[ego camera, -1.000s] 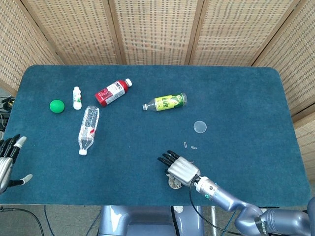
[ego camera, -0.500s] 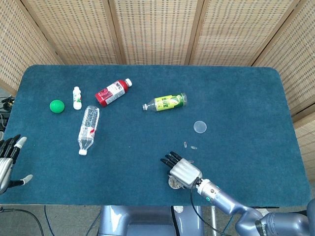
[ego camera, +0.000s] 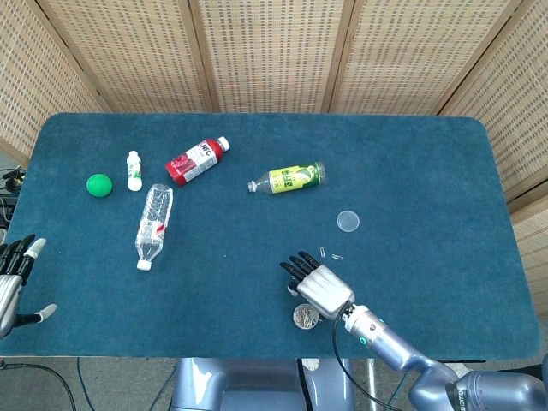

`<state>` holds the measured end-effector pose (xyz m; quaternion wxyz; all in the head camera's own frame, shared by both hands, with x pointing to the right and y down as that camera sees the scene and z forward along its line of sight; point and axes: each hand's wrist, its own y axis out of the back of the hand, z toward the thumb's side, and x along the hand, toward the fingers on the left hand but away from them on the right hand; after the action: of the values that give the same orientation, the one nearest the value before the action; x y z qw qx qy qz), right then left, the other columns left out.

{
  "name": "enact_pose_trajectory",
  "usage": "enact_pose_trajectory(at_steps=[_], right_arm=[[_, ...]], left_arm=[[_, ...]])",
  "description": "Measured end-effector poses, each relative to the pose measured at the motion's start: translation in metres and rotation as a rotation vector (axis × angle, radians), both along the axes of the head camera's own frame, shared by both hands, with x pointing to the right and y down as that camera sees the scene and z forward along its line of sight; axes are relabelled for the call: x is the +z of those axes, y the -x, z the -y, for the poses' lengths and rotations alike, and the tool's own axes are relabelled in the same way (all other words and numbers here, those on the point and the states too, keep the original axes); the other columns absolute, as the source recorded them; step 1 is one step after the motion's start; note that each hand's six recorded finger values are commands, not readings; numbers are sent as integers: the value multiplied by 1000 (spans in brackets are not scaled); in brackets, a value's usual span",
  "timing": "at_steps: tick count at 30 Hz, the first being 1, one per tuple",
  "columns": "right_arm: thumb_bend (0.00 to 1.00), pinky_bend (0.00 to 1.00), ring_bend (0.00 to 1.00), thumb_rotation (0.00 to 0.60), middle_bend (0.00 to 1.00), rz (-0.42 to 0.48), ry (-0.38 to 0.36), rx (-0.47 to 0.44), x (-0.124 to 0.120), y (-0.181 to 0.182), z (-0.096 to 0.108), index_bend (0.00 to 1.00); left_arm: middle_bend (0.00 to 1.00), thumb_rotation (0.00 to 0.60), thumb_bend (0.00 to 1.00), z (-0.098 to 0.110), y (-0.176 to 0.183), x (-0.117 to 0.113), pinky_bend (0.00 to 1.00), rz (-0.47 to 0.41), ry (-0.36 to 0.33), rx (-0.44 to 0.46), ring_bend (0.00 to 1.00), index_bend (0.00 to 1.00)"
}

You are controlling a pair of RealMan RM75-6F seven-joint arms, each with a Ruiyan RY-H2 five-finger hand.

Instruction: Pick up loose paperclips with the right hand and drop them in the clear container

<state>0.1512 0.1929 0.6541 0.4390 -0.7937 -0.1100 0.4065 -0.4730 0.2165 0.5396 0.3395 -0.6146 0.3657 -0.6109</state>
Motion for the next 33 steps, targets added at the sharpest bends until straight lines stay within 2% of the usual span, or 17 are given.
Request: enact_pose_trajectory(at_steps=[3, 8, 12, 16, 21, 33], right_arm=[[80, 0, 0, 600, 67, 6, -6, 60, -2, -5, 14, 417], [103, 0, 0, 600, 67, -40, 2, 178, 12, -27, 37, 428], [178, 0, 0, 600, 67, -87, 30, 256, 29, -44, 43, 466], [236, 0, 0, 600, 67, -107, 88, 341, 47, -55, 38, 502], [286, 0, 0, 600, 67, -119, 95, 364, 56, -58, 31, 512], [302, 0, 0, 600, 67, -140, 117, 363, 64, -62, 19, 514]], left_arm=[[0, 600, 0, 0, 0, 0, 0, -1, 0, 0, 0, 0], [0, 600, 0, 0, 0, -1, 0, -2, -1, -1, 0, 0], [0, 600, 0, 0, 1, 0, 0, -2, 1, -4, 0, 0], [0, 600, 0, 1, 1, 1, 0, -1, 8, -6, 0, 0], [0, 600, 0, 1, 1, 1, 0, -2, 7, -7, 0, 0], [0, 600, 0, 1, 1, 1, 0, -4, 7, -5, 0, 0]])
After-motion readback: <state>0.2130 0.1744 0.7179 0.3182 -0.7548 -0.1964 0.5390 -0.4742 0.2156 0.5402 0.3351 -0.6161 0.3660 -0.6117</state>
